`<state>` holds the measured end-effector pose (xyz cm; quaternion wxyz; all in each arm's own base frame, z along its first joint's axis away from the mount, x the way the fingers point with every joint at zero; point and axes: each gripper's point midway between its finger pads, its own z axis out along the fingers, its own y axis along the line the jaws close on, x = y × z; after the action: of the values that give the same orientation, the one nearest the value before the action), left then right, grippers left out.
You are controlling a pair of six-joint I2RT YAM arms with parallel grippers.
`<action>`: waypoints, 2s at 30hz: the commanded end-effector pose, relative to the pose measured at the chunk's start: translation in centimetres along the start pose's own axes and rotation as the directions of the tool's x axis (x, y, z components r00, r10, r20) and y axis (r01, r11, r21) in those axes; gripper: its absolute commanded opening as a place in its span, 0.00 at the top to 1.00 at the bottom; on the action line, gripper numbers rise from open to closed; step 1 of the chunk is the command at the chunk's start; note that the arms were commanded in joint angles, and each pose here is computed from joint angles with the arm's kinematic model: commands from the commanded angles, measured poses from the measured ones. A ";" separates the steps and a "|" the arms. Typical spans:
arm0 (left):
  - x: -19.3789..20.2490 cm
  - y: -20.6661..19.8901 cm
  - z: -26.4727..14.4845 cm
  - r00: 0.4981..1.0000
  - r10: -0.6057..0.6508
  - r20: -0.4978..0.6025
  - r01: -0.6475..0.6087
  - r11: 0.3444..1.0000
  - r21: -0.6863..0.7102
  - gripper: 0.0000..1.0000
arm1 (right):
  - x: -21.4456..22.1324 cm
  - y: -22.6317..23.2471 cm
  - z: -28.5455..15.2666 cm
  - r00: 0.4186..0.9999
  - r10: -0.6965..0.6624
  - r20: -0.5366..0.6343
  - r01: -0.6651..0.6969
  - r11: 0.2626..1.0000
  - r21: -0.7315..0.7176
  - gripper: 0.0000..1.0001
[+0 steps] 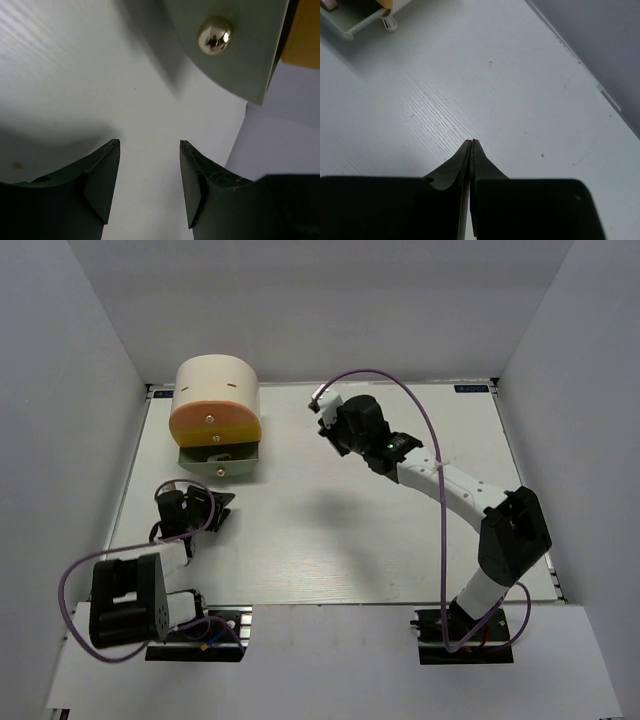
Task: Sort the stationery into containers
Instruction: Close the drawer in the storage box, then reset both arms
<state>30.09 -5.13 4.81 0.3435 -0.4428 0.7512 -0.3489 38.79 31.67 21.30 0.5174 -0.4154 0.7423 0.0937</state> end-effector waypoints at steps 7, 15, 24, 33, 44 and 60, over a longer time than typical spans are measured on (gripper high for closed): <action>-5.0 -7.2 4.2 0.997 0.007 0.073 -0.022 0.979 0.201 0.45 | 1.4 -3.3 -3.3 0.999 0.037 0.040 -0.040 0.996 0.077 0.96; -6.6 -7.2 6.1 0.994 -0.015 0.106 -0.003 0.986 0.168 0.46 | 2.0 -5.0 -4.0 0.997 0.072 0.042 -0.076 0.992 0.103 0.96; -8.2 -7.6 8.0 0.989 -0.044 0.140 0.019 0.984 0.177 0.48 | 2.6 -5.5 -4.0 0.996 0.085 0.025 -0.087 0.990 0.107 0.96; -9.3 -8.2 10.0 0.985 -0.089 0.146 0.059 0.979 0.195 0.49 | 3.1 -5.7 -4.0 0.997 0.080 0.008 -0.080 0.991 0.112 0.96; -8.6 -8.7 8.9 0.987 -0.098 0.124 0.069 0.972 0.224 0.45 | 3.2 -5.5 -3.9 0.997 0.072 0.000 -0.072 0.992 0.105 0.91; 0.6 -4.1 -5.6 0.923 0.385 -0.010 -0.383 0.920 0.079 0.00 | 4.4 -3.6 -5.8 0.968 0.247 -0.035 -0.247 0.969 0.013 0.14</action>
<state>29.70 -5.73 11.60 0.4373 -0.3320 0.7548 -0.3590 37.73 23.72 18.26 0.4614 -0.3367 0.8126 0.1160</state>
